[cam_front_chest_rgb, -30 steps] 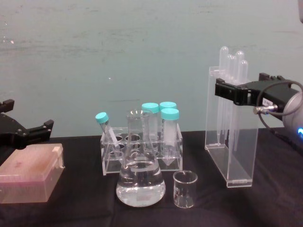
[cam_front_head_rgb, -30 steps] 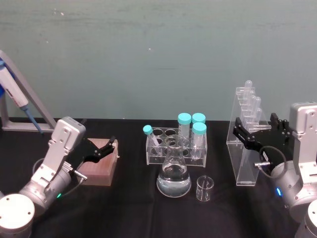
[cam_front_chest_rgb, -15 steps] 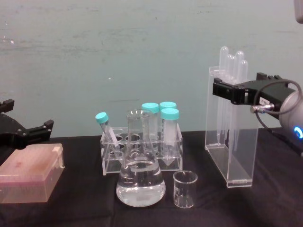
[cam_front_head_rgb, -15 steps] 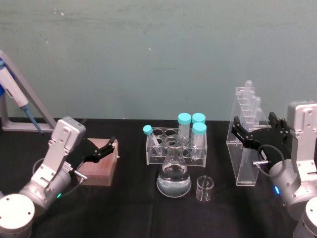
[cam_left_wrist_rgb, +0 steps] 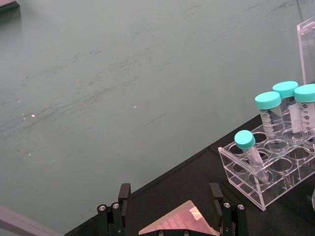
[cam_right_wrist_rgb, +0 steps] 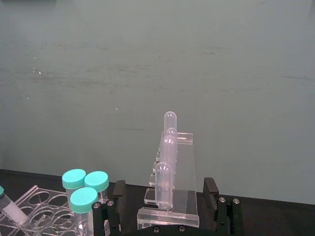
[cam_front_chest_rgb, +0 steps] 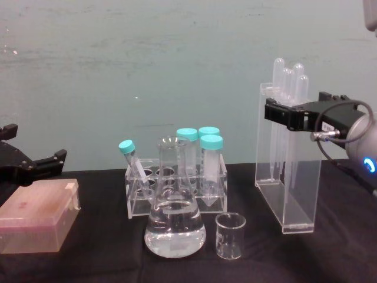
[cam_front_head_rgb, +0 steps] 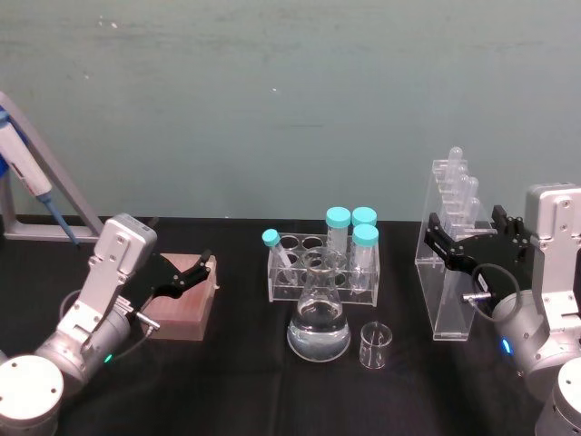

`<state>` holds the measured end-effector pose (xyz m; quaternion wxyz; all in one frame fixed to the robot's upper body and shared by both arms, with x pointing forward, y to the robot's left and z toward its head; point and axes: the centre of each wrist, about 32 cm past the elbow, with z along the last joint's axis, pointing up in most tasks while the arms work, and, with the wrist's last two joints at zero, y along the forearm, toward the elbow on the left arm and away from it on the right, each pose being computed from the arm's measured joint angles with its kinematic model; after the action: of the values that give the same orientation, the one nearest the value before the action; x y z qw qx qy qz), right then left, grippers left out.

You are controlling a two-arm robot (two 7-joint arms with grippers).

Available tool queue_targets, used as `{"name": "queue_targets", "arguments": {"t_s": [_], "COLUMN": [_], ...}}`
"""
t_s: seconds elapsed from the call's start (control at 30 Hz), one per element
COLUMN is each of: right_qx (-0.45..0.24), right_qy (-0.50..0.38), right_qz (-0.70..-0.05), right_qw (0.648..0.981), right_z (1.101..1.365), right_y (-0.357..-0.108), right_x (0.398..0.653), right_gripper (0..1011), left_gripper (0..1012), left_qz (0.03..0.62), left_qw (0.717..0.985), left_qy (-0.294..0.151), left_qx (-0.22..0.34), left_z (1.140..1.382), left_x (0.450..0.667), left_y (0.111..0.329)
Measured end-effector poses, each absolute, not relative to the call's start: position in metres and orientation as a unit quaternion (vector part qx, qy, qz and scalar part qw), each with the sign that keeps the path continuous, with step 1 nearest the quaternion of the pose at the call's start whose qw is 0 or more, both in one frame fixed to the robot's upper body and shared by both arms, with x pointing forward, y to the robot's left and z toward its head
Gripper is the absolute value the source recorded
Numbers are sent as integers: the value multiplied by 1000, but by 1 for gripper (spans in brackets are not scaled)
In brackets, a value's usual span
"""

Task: Place the experimental apparatus aside using one hand.

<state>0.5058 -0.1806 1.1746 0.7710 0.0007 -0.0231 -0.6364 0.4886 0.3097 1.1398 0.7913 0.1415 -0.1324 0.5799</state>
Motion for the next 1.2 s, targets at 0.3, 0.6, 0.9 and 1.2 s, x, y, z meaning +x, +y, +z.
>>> {"name": "queue_targets", "arguments": {"t_s": [0.3,0.6,0.9,1.2], "right_qx": [-1,-1,-1,-2], "right_qy": [-21,-19,-18,-15], "right_qz": [-638,-636,-632,-629], "right_qw": [770,772,775,777], "right_z": [1174,1174,1174,1174], "right_y": [-182,-182,-181,-181], "right_x": [507,509,511,512], "right_gripper": [1000,1000,1000,1000], "left_gripper": [1000,1000,1000,1000], "left_qz": [580,580,580,580], "left_qw": [791,791,791,791], "left_qy": [-132,-132,-132,-132], "left_qx": [141,141,142,141], "left_z": [1140,1140,1140,1140], "left_x": [489,489,489,489], "left_y": [310,310,310,310]}}
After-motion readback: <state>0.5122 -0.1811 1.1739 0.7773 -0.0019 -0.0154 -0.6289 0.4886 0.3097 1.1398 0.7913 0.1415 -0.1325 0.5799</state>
